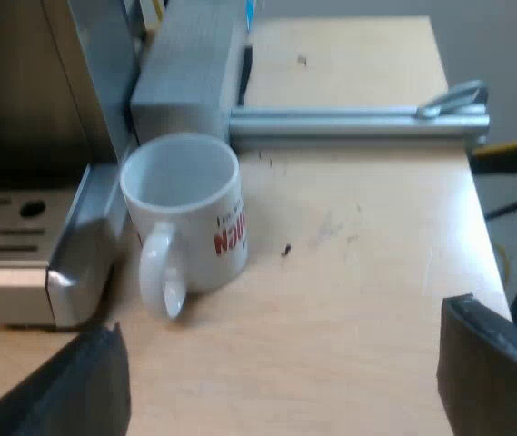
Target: Remove mug from coffee machine
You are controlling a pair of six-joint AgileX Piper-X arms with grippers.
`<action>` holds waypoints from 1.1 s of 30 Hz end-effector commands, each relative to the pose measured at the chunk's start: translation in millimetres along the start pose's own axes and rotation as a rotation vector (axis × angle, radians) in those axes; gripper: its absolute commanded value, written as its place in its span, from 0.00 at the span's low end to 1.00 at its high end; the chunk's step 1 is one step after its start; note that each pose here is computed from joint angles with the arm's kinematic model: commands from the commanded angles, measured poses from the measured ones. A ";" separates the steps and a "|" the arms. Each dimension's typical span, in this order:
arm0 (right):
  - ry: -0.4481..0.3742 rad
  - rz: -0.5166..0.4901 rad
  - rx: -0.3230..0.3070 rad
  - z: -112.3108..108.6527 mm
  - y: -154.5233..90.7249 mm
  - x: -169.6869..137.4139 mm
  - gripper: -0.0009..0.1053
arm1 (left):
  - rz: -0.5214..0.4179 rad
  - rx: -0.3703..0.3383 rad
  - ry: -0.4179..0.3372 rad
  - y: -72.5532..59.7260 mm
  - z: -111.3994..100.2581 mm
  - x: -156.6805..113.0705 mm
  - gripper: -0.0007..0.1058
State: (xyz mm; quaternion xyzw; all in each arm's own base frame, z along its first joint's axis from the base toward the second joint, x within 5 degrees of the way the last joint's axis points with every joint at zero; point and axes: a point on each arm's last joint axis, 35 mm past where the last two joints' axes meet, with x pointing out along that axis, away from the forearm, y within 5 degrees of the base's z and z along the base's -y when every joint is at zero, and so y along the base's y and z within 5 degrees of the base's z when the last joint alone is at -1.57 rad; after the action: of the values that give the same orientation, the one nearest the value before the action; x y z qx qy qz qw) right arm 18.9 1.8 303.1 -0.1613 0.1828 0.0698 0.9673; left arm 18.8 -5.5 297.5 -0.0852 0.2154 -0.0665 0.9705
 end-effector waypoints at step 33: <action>0.022 0.021 -0.005 -6.1 2.3 13.3 0.68 | 0.006 0.007 -0.005 2.4 -1.8 12.4 0.72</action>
State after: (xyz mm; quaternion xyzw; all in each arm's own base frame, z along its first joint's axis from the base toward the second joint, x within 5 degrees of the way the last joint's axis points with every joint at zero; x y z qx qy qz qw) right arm 26.9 2.5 289.3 -0.1599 0.1979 0.0745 0.9642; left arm 26.7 -5.6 288.8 -0.0849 0.2141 -0.0654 0.9709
